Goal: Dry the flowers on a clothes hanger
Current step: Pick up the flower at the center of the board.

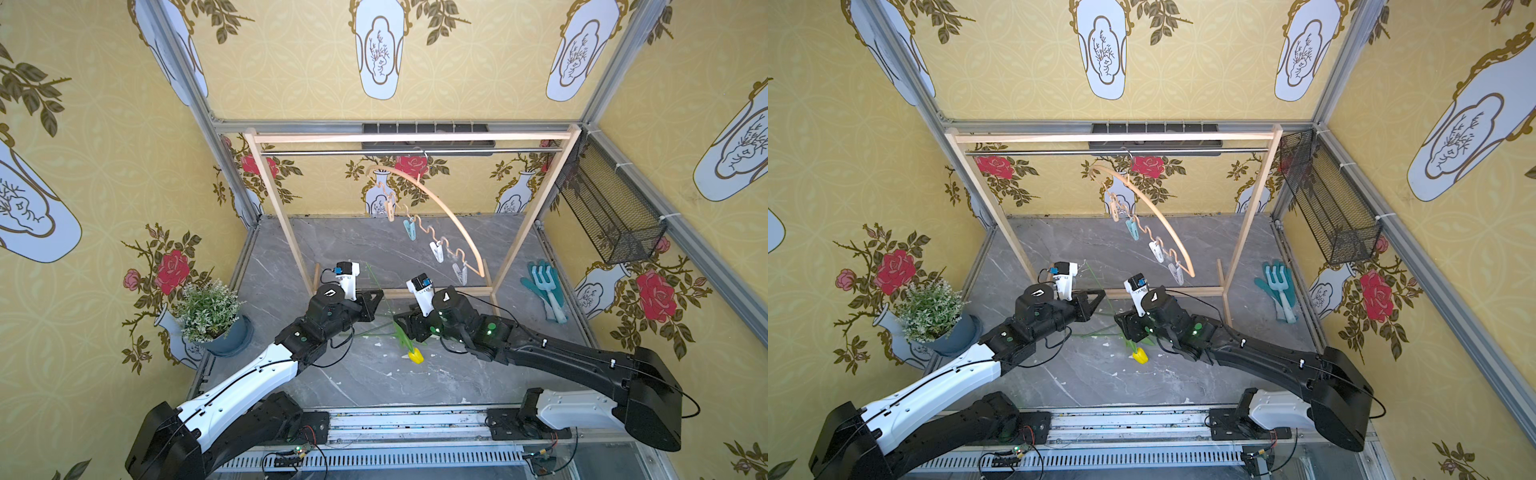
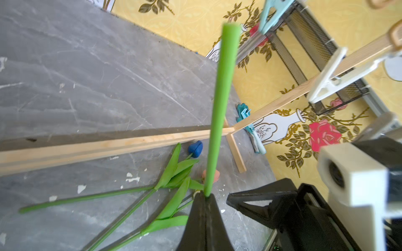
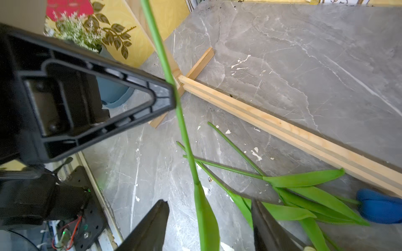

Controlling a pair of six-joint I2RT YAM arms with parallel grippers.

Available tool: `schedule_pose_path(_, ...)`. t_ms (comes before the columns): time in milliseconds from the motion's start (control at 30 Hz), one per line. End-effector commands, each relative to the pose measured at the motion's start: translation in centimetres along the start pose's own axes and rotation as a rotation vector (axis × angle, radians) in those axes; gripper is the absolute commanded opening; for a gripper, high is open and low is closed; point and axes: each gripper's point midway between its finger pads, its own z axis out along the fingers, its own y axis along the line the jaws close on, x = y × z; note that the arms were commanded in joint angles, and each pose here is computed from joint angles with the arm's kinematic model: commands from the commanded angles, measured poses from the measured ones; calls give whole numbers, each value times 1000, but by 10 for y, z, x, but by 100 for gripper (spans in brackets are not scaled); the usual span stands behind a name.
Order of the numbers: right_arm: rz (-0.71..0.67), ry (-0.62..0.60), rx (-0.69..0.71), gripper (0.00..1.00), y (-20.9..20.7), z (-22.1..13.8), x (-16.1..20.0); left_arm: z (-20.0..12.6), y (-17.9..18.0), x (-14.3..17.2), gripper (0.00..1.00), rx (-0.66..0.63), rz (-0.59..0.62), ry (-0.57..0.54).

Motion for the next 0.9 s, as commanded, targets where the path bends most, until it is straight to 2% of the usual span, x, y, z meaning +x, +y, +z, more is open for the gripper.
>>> schedule_pose_path(0,72,-23,-121,60,17,-7,-21,-7,-31,-6,0,183,82,9)
schedule_pose_path(233,37,-43,-207,37,30,-14,-30,-13,-43,-5,0,274,101,47)
schedule_pose_path(633,31,-31,-221,18,33,-5,-34,-10,-47,1,0,315,80,83)
schedule_pose_path(800,36,-18,-209,0,30,-4,-31,-11,-46,1,0,308,80,80)
schedule_pose_path(867,35,-15,-209,0,30,-4,-30,-12,-45,0,0,300,81,72)
